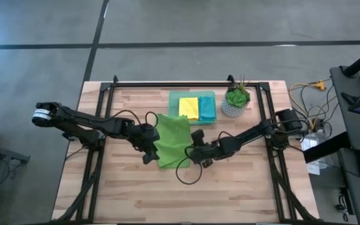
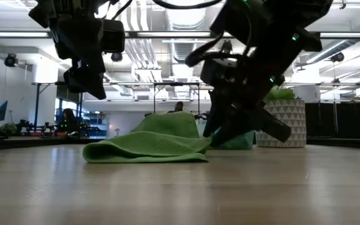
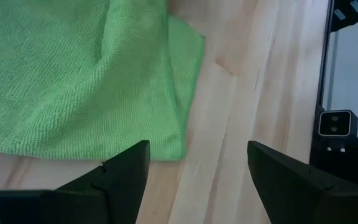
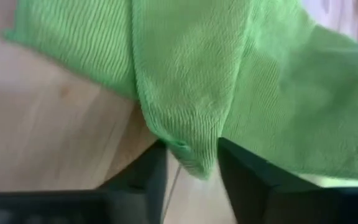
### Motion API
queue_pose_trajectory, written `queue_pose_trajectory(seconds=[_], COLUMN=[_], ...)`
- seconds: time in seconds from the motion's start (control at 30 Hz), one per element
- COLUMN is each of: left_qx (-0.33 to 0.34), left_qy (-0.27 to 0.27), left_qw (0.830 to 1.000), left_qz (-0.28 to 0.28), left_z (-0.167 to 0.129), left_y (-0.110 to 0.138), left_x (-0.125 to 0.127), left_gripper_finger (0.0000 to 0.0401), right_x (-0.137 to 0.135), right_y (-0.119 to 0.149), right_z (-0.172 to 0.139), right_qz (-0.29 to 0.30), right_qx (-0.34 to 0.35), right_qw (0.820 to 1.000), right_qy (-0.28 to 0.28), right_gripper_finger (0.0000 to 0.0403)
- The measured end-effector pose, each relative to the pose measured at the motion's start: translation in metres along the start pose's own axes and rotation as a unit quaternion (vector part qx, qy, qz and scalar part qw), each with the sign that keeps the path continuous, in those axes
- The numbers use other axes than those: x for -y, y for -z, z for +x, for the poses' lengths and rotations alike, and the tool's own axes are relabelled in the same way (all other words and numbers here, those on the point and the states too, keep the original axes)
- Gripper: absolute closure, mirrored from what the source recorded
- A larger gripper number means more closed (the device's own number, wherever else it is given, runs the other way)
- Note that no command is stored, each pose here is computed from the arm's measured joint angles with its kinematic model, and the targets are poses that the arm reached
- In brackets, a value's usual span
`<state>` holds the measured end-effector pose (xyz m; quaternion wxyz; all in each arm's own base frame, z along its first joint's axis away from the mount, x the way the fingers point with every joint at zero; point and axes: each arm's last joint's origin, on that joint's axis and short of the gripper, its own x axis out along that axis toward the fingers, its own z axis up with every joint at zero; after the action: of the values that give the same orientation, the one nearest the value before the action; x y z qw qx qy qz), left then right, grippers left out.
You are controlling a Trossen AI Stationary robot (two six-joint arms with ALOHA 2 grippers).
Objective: Fold microfiber towels
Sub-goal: Fold the green microfiber cloth
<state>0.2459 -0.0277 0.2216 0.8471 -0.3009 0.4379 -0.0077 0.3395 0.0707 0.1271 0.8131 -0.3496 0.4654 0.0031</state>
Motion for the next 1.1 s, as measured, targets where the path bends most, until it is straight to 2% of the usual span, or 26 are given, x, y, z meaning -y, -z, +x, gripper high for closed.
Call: queue_pose_trajectory(seconds=[0.13,0.23,0.33,0.4,0.5,0.6,0.73,0.87,1.0,1.1], left_qx=[0.001,0.025,0.097,0.157,0.244,0.289,0.321,0.369,0.416,0.438], left_qy=[0.000,0.016,0.065,0.090,0.105,0.089,0.051,0.018,-0.021,-0.023], left_qw=[1.000,1.000,0.993,0.983,0.963,0.952,0.944,0.928,0.904,0.889], left_qz=[-0.001,0.001,0.020,0.031,0.039,0.047,0.052,0.050,0.097,0.132], left_z=[0.000,-0.001,-0.009,-0.018,-0.032,-0.043,-0.047,-0.058,-0.074,-0.088], left_y=[0.000,-0.005,-0.017,-0.025,-0.035,-0.040,-0.045,-0.054,-0.063,-0.069], left_x=[0.000,0.003,0.014,0.021,0.029,0.034,0.036,0.045,0.063,0.076], left_gripper_finger=[0.0148,0.0148,0.0148,0.0148,0.0148,0.0148,0.0147,0.0148,0.0148,0.0148], right_x=[0.011,0.030,0.054,0.075,0.109,0.136,0.164,0.182,0.193,0.200], right_y=[-0.011,-0.024,-0.032,-0.039,-0.044,-0.047,-0.056,-0.064,-0.072,-0.074], right_z=[-0.011,-0.029,-0.050,-0.068,-0.096,-0.121,-0.149,-0.155,-0.161,-0.177], right_qz=[0.021,0.064,0.110,0.168,0.281,0.349,0.382,0.431,0.436,0.442], right_qx=[0.008,0.029,0.051,0.080,0.116,0.137,0.158,0.116,0.079,0.044], right_qw=[1.000,0.997,0.993,0.982,0.951,0.926,0.910,0.893,0.896,0.896], right_qy=[0.003,0.012,-0.012,-0.036,-0.053,-0.052,-0.044,-0.052,-0.044,0.004], right_gripper_finger=[0.0368,0.0388,0.0393,0.0393,0.0393,0.0394,0.0394,0.0394,0.0394,0.0394])
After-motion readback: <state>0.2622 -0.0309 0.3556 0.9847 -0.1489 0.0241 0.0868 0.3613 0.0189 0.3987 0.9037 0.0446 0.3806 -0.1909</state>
